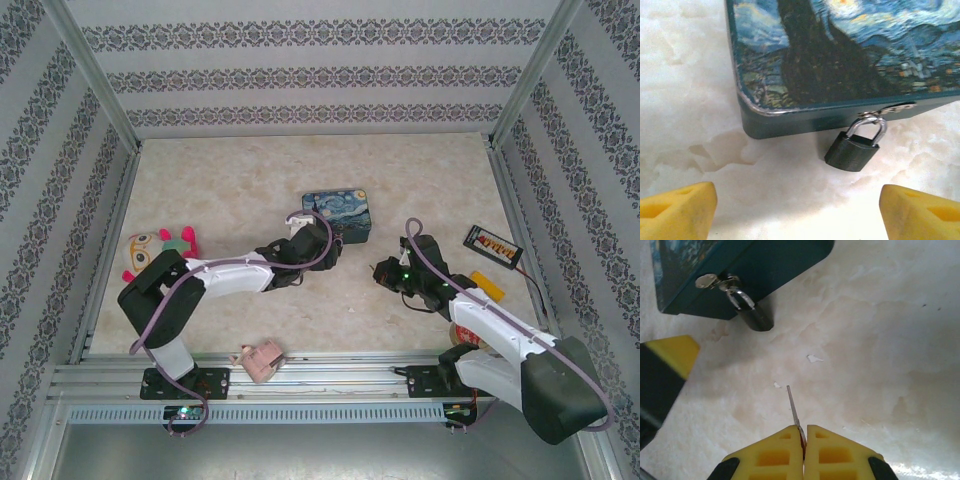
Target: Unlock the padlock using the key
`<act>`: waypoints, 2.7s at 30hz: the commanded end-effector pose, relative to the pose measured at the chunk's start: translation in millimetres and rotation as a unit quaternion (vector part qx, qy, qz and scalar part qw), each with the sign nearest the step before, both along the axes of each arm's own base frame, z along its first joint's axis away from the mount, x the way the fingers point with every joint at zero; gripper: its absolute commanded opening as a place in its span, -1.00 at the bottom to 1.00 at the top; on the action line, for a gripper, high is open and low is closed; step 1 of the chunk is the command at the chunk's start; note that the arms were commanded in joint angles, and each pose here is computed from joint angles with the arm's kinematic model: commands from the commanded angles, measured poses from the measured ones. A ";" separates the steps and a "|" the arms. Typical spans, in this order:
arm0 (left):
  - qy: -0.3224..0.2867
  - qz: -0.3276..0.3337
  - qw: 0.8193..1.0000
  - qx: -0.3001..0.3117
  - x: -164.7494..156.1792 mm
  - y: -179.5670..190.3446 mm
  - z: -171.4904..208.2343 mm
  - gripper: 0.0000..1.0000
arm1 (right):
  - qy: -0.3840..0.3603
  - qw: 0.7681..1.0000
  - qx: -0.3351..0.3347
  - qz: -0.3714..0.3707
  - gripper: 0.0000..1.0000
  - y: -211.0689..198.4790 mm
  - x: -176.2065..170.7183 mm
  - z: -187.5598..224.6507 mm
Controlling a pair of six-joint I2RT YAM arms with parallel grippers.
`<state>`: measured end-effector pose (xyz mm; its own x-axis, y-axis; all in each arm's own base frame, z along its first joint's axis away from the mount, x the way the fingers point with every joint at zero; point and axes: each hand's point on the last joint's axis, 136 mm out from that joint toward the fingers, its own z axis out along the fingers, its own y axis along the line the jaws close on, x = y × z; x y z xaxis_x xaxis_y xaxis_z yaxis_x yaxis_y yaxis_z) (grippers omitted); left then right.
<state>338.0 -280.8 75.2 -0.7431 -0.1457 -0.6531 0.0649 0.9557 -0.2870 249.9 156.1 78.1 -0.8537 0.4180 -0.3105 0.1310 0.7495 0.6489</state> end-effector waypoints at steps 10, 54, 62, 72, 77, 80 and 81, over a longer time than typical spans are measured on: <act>0.006 -0.042 0.996 0.076 11.0 -35.5 -11.9 0.39 | -0.026 0.999 -0.029 -0.016 -1.00 -15.0 14.8 4.1; 0.011 -0.033 0.992 0.123 64.7 -35.8 -46.2 0.19 | -0.023 1.000 -0.007 -0.007 -1.00 -9.5 26.0 7.6; 0.005 -0.036 0.992 0.120 69.7 -40.4 -50.6 -0.04 | -0.025 1.000 -0.005 -0.002 -1.00 -7.8 26.4 8.4; 0.003 -0.050 0.992 0.115 74.0 -50.2 -46.8 -0.51 | -0.028 1.000 -0.005 0.003 -1.00 -6.7 26.9 5.0; 0.005 -0.048 0.996 0.081 69.1 -53.2 -35.0 -0.78 | -0.046 0.999 -0.003 0.011 -1.00 -4.1 27.8 3.0; 0.013 -0.037 0.998 0.045 64.2 -54.7 -28.2 -0.87 | -0.060 0.998 -0.009 0.015 -1.00 -3.4 27.9 -0.9; 0.016 -0.033 0.999 0.030 62.1 -55.4 -26.2 -0.91 | -0.065 0.998 -0.012 0.017 -1.00 -2.8 28.0 -1.6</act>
<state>400.3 -327.8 25.6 -0.7730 0.0432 -0.6329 0.1398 0.9847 -0.1035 276.8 151.2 81.0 -0.8258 0.4078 -0.3894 0.0660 0.7558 0.6515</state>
